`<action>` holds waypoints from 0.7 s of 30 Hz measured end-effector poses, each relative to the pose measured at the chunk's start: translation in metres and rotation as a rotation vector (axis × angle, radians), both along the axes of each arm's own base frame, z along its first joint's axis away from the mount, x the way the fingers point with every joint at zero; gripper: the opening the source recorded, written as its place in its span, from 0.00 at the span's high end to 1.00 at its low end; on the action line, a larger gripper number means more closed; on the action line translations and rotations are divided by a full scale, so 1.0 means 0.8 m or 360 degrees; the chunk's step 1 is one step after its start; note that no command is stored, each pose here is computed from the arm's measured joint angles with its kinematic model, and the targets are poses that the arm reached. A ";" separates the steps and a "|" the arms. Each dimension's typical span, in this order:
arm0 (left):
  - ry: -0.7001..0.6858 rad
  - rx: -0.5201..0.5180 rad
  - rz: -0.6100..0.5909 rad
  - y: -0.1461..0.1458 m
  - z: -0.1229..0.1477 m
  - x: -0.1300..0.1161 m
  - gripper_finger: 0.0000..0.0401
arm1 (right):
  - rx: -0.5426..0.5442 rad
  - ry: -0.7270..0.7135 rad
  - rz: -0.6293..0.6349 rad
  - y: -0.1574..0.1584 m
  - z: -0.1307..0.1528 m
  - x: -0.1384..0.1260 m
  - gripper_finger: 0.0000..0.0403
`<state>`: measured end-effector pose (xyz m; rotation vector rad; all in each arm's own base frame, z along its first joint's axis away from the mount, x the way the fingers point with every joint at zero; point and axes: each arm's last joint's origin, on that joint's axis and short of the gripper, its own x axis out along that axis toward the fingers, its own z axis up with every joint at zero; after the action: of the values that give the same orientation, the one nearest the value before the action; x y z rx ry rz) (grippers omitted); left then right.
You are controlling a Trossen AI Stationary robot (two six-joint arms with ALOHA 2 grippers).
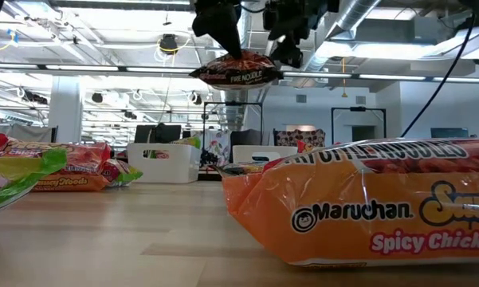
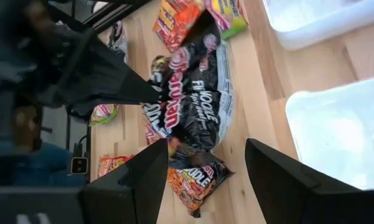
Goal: Sort Maruchan noodles
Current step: Put the black noodle pack into the middle white bin
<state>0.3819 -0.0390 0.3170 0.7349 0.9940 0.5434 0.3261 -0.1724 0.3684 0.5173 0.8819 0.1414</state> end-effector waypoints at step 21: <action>0.0005 0.0015 -0.0007 0.004 0.001 0.002 1.00 | 0.0170 0.0173 0.0029 0.000 -0.045 0.031 0.41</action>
<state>0.3833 -0.0355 0.3177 0.7467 0.9933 0.5434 0.3506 -0.1723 0.3321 0.6214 0.9888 0.1789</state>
